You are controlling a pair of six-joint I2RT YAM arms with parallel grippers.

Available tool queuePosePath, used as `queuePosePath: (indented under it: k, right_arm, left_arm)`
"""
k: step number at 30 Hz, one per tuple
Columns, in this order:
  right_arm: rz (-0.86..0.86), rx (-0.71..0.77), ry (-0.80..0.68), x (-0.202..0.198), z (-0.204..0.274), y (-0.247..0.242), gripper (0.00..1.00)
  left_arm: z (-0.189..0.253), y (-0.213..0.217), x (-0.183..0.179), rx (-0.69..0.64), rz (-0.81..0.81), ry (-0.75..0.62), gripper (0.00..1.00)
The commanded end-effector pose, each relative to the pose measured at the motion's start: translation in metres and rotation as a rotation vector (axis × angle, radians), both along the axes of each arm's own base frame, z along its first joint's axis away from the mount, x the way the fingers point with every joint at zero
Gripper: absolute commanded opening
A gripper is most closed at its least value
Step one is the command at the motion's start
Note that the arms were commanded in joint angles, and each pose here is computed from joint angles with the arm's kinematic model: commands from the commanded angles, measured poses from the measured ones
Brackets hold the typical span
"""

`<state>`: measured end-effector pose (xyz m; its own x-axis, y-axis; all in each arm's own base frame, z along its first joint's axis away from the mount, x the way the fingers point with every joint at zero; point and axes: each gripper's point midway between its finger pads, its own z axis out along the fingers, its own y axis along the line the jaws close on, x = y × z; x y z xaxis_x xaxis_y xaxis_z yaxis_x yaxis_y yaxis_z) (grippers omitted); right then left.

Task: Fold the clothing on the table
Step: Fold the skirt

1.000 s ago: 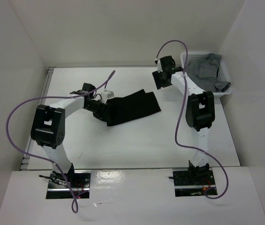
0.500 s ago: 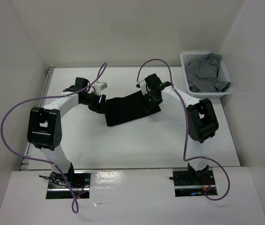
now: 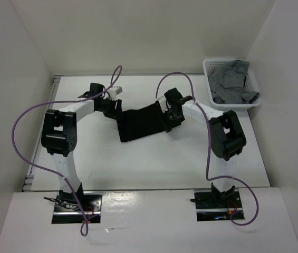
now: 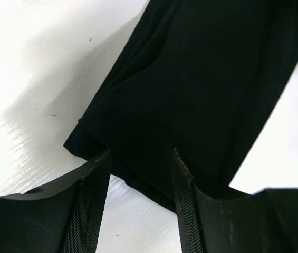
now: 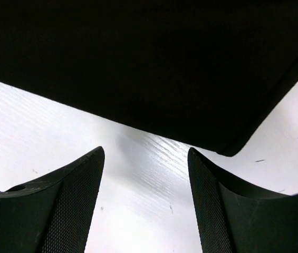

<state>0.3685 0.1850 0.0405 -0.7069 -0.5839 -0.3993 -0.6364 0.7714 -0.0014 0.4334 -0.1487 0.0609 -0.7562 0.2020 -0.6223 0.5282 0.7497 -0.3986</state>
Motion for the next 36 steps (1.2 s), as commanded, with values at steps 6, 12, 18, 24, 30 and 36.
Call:
queuePosePath:
  k: [6,12,18,24,30,36]
  right_arm:
    - [0.006,0.031,-0.051,0.005,0.012,0.006,0.68]
    - [0.008,0.077,-0.093,0.02,0.036,0.017,0.68]
    - [-0.033,0.092,-0.142,0.037,0.038,0.022,0.7]
    - [-0.07,0.068,-0.103,0.054,0.002,0.027,0.72]
    - [-0.084,0.013,-0.058,0.054,-0.032,0.022,0.76]
    - [-0.083,-0.007,-0.02,0.04,-0.047,0.015,0.77]
  left_arm:
    - [-0.005,-0.003,0.02,-0.013,0.016,-0.024,0.55]
    - [0.006,-0.001,0.026,-0.003,0.027,-0.056,0.55]
    - [0.007,-0.001,0.022,-0.002,0.027,-0.049,0.55]
    - [0.011,0.002,0.021,0.01,0.027,-0.065,0.55]
    - [0.011,0.009,0.022,0.029,0.04,-0.073,0.56]
    - [0.01,0.01,0.028,0.037,0.046,-0.074,0.65]
